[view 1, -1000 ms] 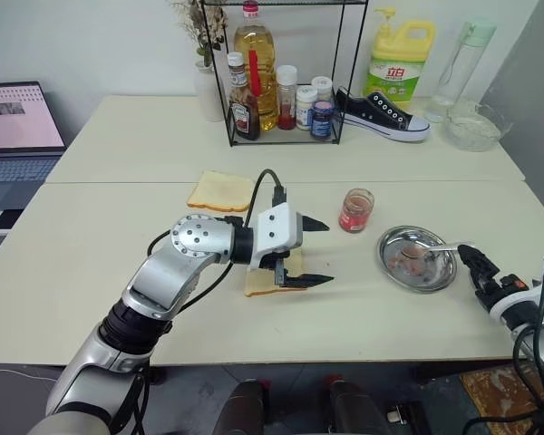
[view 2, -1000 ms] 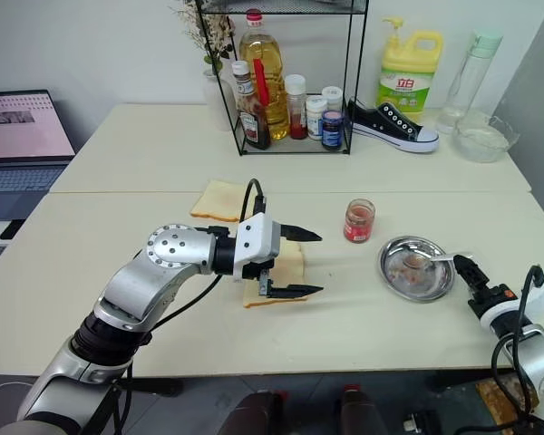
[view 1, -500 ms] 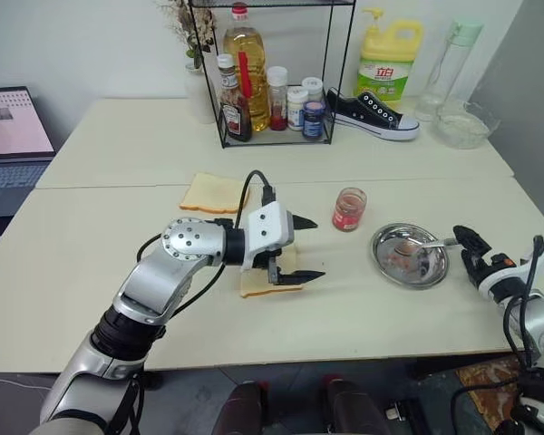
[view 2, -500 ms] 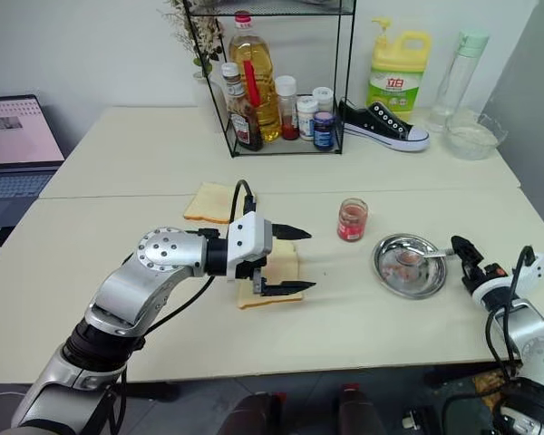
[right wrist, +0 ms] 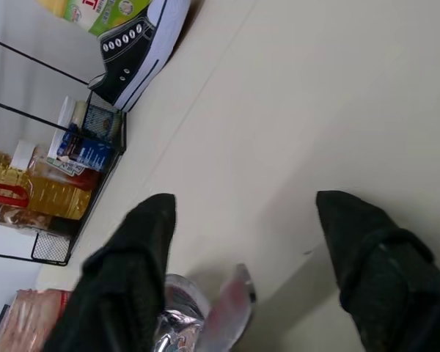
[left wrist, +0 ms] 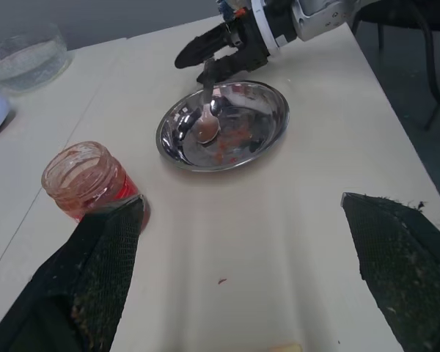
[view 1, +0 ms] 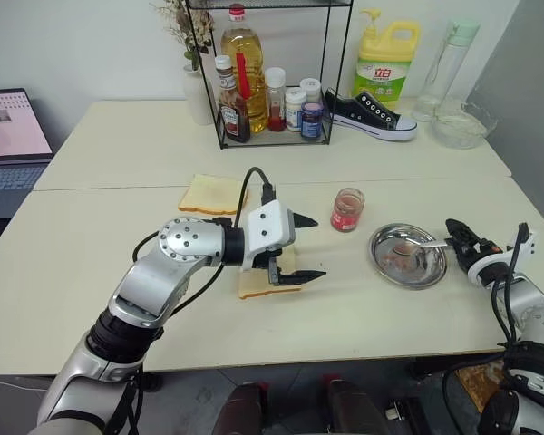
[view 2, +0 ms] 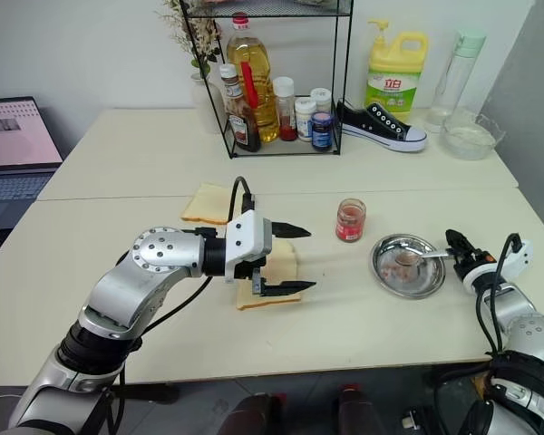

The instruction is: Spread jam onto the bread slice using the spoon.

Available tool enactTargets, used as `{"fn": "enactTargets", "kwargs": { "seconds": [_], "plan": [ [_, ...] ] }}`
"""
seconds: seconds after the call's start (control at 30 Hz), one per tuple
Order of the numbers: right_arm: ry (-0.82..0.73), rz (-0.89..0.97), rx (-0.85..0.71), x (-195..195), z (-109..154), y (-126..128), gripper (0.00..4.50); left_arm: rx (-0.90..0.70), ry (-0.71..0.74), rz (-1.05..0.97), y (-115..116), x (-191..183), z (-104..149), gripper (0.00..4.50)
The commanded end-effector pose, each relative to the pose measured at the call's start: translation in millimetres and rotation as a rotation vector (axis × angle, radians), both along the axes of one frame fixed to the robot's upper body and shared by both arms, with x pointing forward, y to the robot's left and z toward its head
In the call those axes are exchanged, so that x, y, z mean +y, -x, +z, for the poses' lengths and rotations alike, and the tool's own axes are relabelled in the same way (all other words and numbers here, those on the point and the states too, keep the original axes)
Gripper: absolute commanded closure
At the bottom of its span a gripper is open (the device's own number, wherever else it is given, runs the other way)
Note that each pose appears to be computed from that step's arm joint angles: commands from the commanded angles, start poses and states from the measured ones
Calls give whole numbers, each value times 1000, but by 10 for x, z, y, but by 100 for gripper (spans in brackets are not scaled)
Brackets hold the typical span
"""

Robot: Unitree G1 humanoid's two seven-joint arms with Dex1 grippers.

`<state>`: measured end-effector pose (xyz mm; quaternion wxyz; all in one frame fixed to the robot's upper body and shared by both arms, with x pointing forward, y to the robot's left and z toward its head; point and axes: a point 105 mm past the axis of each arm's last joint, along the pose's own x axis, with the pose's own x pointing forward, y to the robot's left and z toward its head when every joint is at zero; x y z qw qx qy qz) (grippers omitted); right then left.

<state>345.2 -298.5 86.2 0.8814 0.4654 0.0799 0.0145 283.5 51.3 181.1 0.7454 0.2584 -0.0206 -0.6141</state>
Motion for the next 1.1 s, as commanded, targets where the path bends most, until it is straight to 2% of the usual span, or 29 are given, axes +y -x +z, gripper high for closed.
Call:
{"fn": "enactTargets", "kwargs": {
  "seconds": [0.03, 0.07, 0.2, 0.37, 0.47, 0.53, 0.63, 0.77, 0.87, 0.97, 1.1],
  "plan": [
    [-20, 24, 2, 71, -27, 8, 292, -50, 18, 10, -20, 39, 138, 0],
    [-22, 22, 2, 70, -26, 6, 312, -50, 19, 11, -26, 38, 141, 0],
    [-36, 22, -17, 73, 13, -6, 447, -56, 21, 12, -41, 40, 157, 0],
    [-30, 24, -40, 60, 101, -6, 449, -59, 21, 15, -56, 49, 164, 0],
    [163, 135, -78, 195, 290, 16, 449, -57, 38, 46, -99, 108, 203, 0],
    [279, 207, -139, 319, 522, 19, 449, -55, 50, 84, -154, 198, 244, 0],
    [435, 309, -266, 496, 1026, 14, 449, -34, 73, 140, -217, 358, 293, 0],
    [576, 423, -369, 686, 1453, 13, 449, -31, 77, 193, -294, 497, 305, 0],
    [722, 489, -498, 913, 1868, -100, 449, -38, 126, 244, -411, 566, 371, 0],
    [762, 507, -548, 1049, 1980, -216, 449, -45, 136, 245, -448, 530, 373, 0],
    [837, 548, -586, 1286, 1942, -345, 449, -60, 135, 239, -462, 463, 343, 0]
  ]
}}
